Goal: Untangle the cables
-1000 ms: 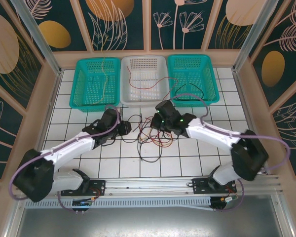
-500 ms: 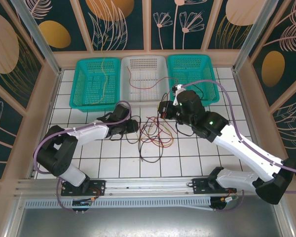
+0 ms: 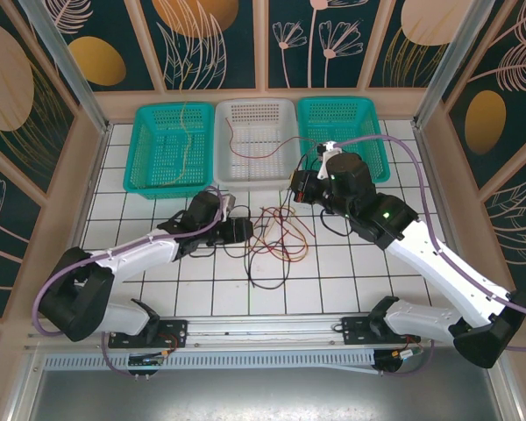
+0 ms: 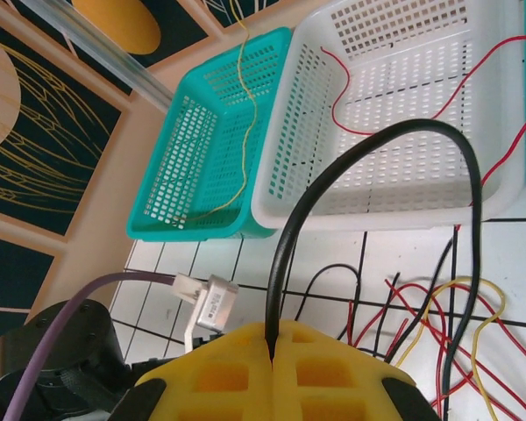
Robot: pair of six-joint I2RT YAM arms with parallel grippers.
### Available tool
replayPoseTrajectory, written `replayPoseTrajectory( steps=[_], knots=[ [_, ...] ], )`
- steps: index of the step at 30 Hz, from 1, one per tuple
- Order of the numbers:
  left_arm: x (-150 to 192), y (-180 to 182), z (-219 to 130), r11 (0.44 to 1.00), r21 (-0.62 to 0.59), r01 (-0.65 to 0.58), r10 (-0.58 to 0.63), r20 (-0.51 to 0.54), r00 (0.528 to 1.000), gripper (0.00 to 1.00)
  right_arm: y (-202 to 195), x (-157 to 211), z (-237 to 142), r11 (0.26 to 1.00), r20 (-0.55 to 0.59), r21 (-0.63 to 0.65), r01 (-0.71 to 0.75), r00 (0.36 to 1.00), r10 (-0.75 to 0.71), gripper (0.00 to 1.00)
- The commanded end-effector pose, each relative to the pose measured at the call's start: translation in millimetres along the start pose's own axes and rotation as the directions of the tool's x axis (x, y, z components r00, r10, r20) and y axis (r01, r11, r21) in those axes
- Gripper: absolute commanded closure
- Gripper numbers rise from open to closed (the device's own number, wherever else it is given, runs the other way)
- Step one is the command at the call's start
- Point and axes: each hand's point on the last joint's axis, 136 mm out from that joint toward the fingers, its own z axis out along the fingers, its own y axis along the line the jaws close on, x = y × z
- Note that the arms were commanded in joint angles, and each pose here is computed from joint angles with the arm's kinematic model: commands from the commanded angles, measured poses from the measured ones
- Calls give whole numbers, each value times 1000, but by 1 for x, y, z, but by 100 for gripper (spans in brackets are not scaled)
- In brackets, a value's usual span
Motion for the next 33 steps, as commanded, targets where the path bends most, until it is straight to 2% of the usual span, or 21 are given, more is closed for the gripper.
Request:
replayPoseTrajectory(
  steps=[1, 4, 9, 15, 22, 28, 33],
  knots=[
    [13, -9, 9, 999, 12, -49, 49, -67, 997, 42, -1, 0, 1, 1000, -1, 0, 11, 1000, -11, 100],
    [19, 1, 20, 995, -75, -70, 63, -102, 993, 46, -10, -5, -3, 999, 29, 47, 1, 1000, -2, 100],
    [24, 14, 35, 986, -148, -83, 61, -144, 988, 57, -37, -26, -19, 992, 99, 110, -65, 994, 54, 100],
    [9, 13, 39, 982, -169, -85, 71, -92, 993, 63, -40, -33, -27, 992, 114, 101, -70, 992, 58, 100],
    [-21, -7, 43, 986, -149, -78, 77, -10, 997, 57, -43, -30, -28, 991, 112, 108, -76, 992, 64, 100],
    [-14, 7, 62, 978, -196, -71, 58, -71, 996, 63, -60, -45, -40, 980, 166, 177, -90, 984, 60, 100],
    [-6, 11, 71, 979, -190, -68, 47, -111, 993, 65, -88, -88, -53, 956, 290, 262, -130, 956, 51, 100]
  ],
)
